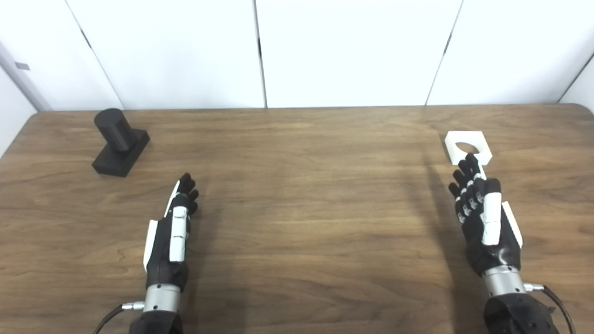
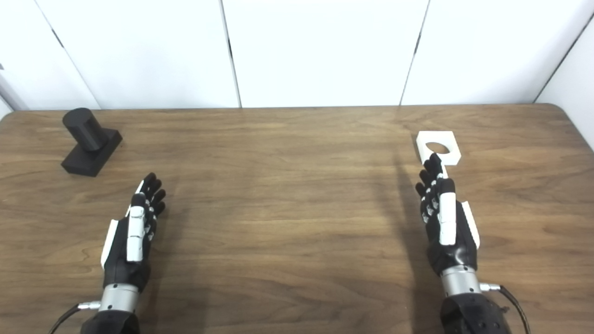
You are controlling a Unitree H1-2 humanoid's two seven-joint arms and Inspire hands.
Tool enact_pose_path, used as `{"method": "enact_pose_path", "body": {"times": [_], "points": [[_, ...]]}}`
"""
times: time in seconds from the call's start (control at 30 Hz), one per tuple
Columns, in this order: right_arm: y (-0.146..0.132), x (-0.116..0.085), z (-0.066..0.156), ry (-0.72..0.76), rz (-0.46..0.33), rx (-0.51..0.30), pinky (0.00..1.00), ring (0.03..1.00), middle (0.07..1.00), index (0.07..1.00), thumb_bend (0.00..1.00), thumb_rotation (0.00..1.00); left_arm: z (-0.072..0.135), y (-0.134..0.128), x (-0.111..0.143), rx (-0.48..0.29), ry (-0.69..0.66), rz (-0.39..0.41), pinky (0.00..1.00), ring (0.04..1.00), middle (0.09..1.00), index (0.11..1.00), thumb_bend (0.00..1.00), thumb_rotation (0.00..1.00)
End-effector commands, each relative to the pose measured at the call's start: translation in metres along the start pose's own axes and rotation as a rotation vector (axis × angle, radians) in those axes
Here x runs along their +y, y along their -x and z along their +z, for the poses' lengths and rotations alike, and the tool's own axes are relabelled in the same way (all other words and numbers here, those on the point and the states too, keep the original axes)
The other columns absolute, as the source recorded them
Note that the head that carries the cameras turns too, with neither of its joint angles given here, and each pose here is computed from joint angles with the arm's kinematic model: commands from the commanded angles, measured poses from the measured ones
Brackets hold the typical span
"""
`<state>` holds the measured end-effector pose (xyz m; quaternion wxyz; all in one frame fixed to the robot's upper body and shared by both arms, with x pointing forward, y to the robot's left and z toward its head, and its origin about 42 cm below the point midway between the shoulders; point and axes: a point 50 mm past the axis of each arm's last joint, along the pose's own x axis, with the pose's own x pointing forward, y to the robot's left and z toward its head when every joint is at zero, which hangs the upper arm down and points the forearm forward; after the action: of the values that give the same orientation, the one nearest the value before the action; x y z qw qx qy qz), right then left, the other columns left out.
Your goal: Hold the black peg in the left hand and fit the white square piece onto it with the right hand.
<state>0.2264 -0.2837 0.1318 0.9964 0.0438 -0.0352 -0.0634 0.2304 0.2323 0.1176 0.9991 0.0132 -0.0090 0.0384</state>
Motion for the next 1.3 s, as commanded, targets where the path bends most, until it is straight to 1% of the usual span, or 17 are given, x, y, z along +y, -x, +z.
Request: {"method": "enact_pose_path", "body": {"times": [0.0, 0.17, 0.37, 0.47, 0.7, 1.0, 1.27], "points": [[0.026, -0.003, -0.007, -0.016, -0.014, 0.006, 1.0, 1.0, 1.0, 1.0, 0.58, 1.0, 0.001, 0.007, -0.01, -0.027, 0.032, 0.023, 0.95, 0.95, 0.966, 0.969, 0.65, 1.0], [0.026, -0.003, -0.008, -0.017, -0.013, 0.013, 1.0, 1.0, 1.0, 1.0, 0.6, 1.0, 0.001, 0.006, -0.01, -0.025, 0.028, 0.016, 0.95, 0.952, 0.97, 0.973, 0.63, 1.0], [0.026, -0.008, -0.008, -0.011, -0.023, 0.011, 1.0, 1.0, 1.0, 1.0, 0.6, 1.0, 0.0, 0.008, -0.015, -0.025, 0.036, 0.02, 0.94, 0.951, 0.971, 0.97, 0.61, 1.0], [0.026, -0.014, -0.008, -0.01, -0.012, 0.007, 1.0, 1.0, 1.0, 1.0, 0.6, 1.0, 0.0, 0.009, -0.022, -0.023, 0.038, 0.019, 0.93, 0.949, 0.968, 0.964, 0.55, 1.0], [0.027, -0.023, -0.007, -0.005, -0.006, 0.005, 1.0, 1.0, 1.0, 1.0, 0.58, 1.0, -0.005, 0.011, -0.033, -0.02, 0.03, 0.025, 0.94, 0.954, 0.968, 0.961, 0.52, 1.0], [0.027, -0.025, -0.006, -0.005, 0.001, 0.013, 1.0, 1.0, 1.0, 1.0, 0.59, 1.0, -0.011, 0.015, -0.042, -0.004, 0.036, 0.02, 0.93, 0.958, 0.968, 0.965, 0.49, 1.0], [0.028, -0.023, -0.002, 0.005, 0.022, 0.016, 1.0, 1.0, 1.0, 1.0, 0.59, 1.0, -0.015, 0.016, -0.044, -0.017, 0.046, 0.013, 0.94, 0.975, 0.98, 0.974, 0.46, 1.0]]}}
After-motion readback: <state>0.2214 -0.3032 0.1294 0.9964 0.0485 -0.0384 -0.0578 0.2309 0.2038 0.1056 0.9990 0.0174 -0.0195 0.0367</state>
